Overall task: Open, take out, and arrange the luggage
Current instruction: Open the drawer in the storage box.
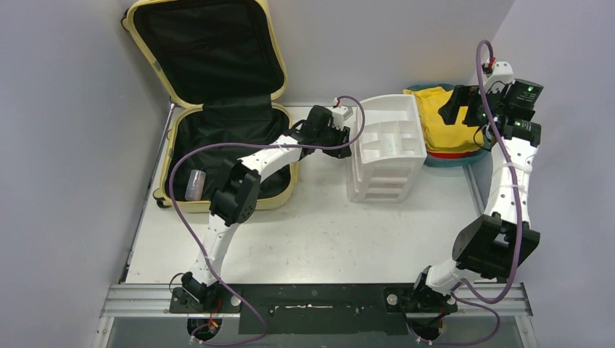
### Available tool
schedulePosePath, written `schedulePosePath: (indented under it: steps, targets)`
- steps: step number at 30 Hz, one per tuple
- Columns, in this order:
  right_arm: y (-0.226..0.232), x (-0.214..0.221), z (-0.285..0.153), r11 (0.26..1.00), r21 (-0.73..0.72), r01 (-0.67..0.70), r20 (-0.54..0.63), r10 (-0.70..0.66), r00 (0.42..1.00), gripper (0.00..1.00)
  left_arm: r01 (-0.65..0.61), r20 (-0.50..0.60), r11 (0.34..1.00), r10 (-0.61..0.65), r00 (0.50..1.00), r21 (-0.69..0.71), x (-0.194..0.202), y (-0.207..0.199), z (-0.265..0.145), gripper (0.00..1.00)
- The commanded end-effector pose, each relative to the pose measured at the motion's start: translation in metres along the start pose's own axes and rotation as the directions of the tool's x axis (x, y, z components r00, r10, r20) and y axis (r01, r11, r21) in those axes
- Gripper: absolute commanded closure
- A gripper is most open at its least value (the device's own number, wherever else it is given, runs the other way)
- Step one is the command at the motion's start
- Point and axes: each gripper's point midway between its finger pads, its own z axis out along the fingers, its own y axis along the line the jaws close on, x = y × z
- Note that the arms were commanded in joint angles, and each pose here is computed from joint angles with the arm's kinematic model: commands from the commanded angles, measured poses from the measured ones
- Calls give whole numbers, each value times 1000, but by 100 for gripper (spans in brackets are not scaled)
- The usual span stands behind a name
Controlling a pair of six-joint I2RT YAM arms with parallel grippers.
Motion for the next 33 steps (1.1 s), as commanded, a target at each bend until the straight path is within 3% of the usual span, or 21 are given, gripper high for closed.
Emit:
schedulePosePath:
  steps: [1, 9, 16, 33]
  targets:
    - [23, -30, -15, 997, -30, 76, 134, -71, 988, 0, -28, 40, 1000, 28, 999, 7, -18, -9, 3, 66]
    - [55, -21, -8, 984, -134, 113, 166, -90, 982, 0, -70, 15, 996, 71, 997, -59, -12, -7, 10, 66]
    - [61, 2, 10, 982, -153, 108, 114, -91, 989, 0, -83, -11, 992, 83, 997, -98, -3, -3, 16, 66]
    - [50, 35, 38, 986, -93, 136, -4, -137, 991, 0, -180, -83, 927, 162, 983, -330, 3, 24, 2, 67]
